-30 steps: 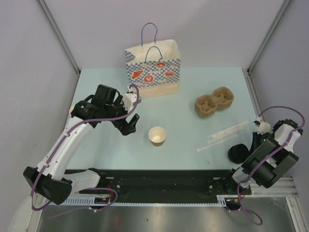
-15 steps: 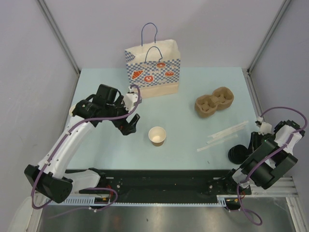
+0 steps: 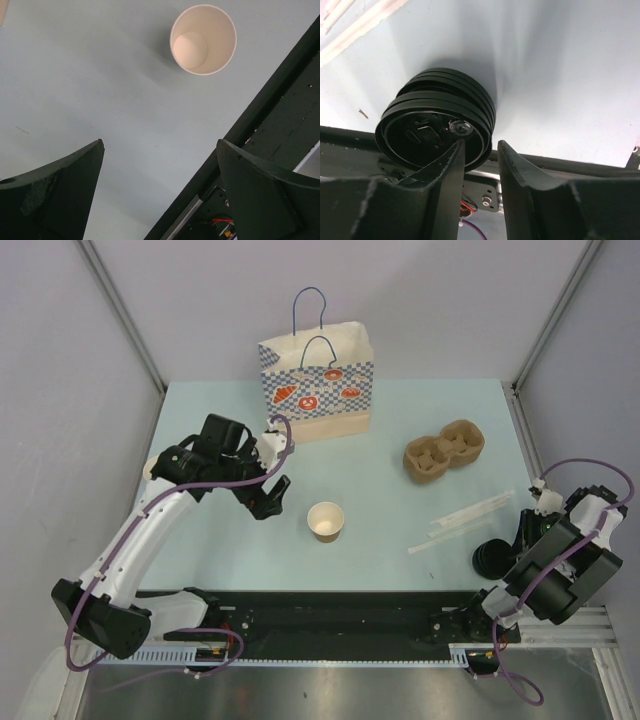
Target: Pack the takeout coffee
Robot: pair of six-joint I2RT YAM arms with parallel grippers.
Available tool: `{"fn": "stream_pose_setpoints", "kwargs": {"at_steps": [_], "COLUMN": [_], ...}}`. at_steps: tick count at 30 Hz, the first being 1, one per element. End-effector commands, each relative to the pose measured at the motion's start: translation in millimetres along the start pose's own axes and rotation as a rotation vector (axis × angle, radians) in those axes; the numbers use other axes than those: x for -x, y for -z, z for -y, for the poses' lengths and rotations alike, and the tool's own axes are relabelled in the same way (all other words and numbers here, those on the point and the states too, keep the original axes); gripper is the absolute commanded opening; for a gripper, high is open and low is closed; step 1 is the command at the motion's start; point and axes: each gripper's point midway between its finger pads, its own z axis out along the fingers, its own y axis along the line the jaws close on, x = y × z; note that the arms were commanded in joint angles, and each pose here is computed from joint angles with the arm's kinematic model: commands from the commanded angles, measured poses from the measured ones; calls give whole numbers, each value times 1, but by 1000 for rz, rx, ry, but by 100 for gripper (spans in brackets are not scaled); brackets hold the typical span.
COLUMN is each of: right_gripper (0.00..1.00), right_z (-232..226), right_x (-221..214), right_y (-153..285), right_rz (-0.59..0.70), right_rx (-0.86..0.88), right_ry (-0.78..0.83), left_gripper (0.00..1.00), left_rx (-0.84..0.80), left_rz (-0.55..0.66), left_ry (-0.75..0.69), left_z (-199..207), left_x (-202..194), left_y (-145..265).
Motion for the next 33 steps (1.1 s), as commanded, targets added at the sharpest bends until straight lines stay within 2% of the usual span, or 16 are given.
{"fn": "stream_pose_setpoints", "kwargs": {"at_steps": [1,4,14,20,33], "right_gripper": [32,30,31,23,0], "right_z": [6,7,9,8,3], "right_x": [16,17,18,17,14], "right_y": [2,1,-3,-4,7], "right_rz": [33,30,19,10,31], "right_rx": [-27,-32,-33,-32,-39], "right_ry": [6,4,8,16,39], "left_gripper": [100,100,99,100,100], "left_rx": [0,0,1,2,5], "left_rz": [26,23,21,23,19], "left_ry": [-35,-36,-35,-36,-35], "left_z": [0,0,-1,-1,-1], "left_x": [9,8,7,7,6], "left_y": [2,1,-1,0,0]}}
